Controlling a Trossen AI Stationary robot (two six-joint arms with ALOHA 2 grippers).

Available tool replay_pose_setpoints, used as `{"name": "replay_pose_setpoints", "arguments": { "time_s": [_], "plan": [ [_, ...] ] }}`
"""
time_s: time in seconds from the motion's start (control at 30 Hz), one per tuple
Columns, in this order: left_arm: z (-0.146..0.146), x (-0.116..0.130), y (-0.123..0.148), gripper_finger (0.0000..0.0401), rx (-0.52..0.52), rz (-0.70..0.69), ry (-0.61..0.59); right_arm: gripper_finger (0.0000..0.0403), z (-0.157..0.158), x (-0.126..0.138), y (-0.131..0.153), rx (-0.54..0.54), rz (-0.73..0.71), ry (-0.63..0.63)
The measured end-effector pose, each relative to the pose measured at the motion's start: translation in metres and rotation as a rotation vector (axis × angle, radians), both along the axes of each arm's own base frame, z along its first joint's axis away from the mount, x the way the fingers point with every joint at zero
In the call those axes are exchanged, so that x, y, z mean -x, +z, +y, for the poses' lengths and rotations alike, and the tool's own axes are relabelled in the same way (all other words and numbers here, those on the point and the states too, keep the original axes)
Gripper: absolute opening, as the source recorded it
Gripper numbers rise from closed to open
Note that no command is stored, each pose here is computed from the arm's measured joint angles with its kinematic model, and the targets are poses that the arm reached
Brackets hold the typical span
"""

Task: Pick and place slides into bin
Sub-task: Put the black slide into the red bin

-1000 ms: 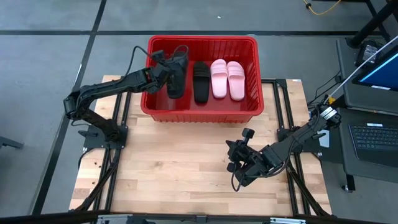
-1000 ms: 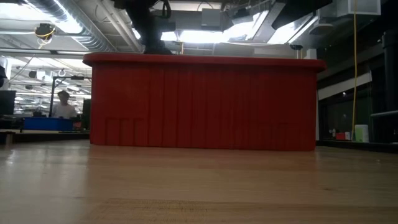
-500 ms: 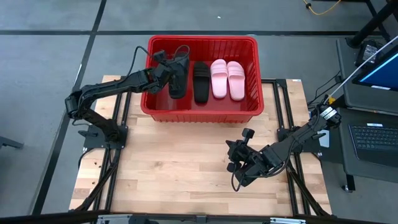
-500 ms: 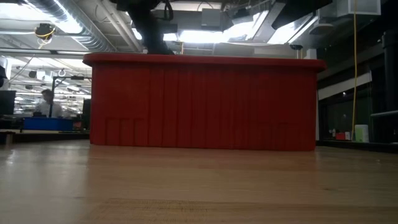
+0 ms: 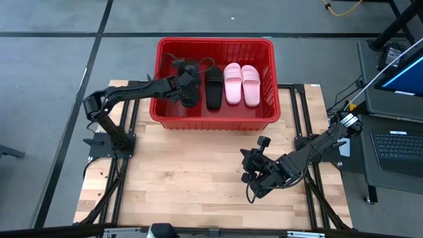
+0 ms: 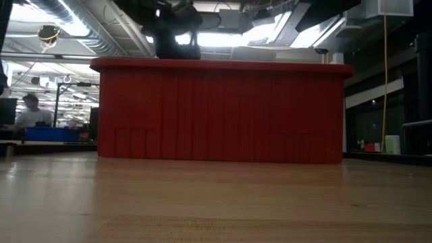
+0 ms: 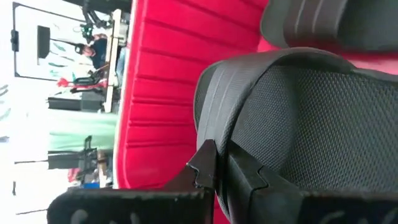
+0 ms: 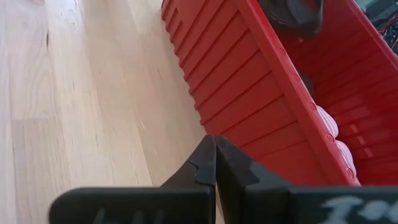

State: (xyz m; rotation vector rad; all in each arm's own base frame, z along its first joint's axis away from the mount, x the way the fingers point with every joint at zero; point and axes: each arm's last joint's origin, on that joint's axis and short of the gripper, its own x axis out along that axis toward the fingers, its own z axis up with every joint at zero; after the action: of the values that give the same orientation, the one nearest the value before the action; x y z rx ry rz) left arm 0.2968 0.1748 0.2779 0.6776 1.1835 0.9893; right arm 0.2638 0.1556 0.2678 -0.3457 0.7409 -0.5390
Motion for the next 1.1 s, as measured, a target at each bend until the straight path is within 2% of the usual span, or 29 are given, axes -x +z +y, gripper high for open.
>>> {"name": "replay_pose_setpoints", "arguments": {
  "time_s": [0.1,0.27,0.67,1.1],
  "plan": [
    [0.003,-0.004,-0.007,0.0008,-0.003,0.019,0.008,0.0006,0.0,0.0,0.0,0.001,0.001,0.0],
    [0.011,-0.007,-0.011,0.0008,0.019,-0.033,-0.017,0.0006,0.0,0.0,0.0,0.001,0.002,0.0],
    [0.026,0.0,-0.012,0.0008,0.058,-0.082,-0.012,0.0006,0.0,0.0,0.0,0.001,0.001,0.0],
    [0.028,0.001,-0.012,0.0008,0.081,-0.094,-0.031,0.0006,0.0,0.0,0.0,0.0,0.001,0.0]
  ]
}}
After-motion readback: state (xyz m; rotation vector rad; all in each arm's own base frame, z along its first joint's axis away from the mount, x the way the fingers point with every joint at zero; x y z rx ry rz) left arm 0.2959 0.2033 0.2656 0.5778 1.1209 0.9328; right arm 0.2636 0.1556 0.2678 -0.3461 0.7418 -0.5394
